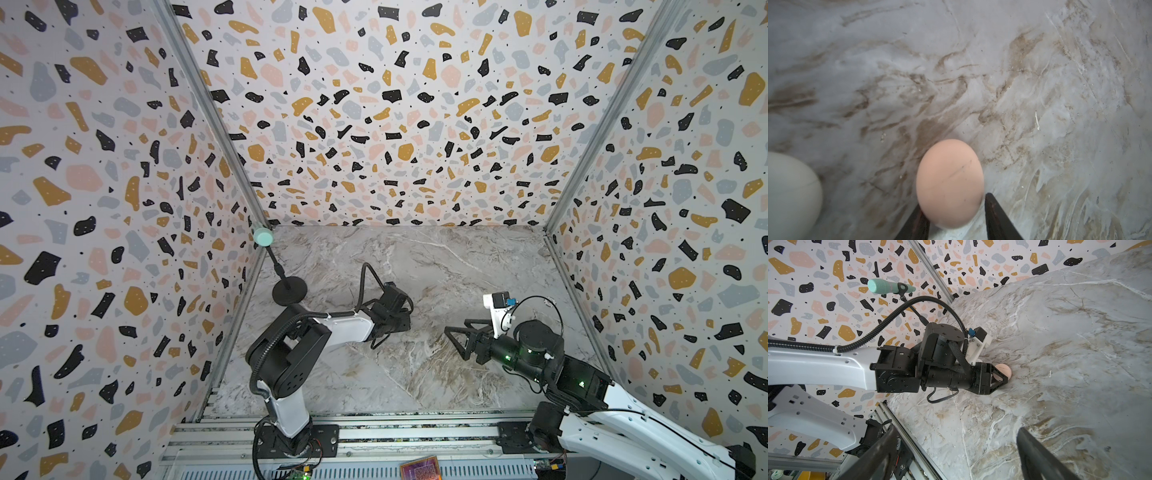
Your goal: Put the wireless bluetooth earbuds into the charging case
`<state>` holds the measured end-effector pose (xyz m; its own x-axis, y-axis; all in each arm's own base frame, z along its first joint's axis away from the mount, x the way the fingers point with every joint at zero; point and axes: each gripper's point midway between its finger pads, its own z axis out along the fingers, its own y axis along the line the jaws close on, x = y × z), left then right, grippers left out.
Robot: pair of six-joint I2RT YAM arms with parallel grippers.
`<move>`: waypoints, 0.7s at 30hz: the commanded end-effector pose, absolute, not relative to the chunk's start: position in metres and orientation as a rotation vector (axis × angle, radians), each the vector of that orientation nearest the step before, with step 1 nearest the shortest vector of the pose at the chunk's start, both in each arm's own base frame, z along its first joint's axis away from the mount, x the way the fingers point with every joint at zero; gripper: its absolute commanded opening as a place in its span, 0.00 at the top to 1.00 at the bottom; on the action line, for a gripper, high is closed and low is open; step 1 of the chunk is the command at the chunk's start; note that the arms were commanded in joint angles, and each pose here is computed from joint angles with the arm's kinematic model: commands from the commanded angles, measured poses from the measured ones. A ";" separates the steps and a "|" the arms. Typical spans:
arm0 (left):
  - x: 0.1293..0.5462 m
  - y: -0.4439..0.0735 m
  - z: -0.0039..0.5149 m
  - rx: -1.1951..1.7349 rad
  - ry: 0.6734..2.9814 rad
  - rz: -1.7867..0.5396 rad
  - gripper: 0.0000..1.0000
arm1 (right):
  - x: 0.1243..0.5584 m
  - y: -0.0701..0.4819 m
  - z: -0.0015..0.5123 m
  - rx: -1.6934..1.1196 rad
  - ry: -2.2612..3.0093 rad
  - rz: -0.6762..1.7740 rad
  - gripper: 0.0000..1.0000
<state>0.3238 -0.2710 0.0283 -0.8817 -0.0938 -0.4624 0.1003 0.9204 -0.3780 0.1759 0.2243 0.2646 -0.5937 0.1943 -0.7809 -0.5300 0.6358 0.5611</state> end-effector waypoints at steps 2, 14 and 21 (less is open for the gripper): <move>0.330 -0.268 0.047 0.022 2.564 -0.519 0.54 | 0.174 0.222 0.269 -0.259 1.956 1.041 0.10; 0.342 -0.271 0.151 0.131 2.389 -0.514 0.35 | 0.180 0.208 0.270 -0.222 1.960 0.948 0.06; 0.334 -0.182 0.224 0.009 2.043 -0.209 0.00 | 0.236 0.144 0.233 -0.042 1.891 0.397 0.01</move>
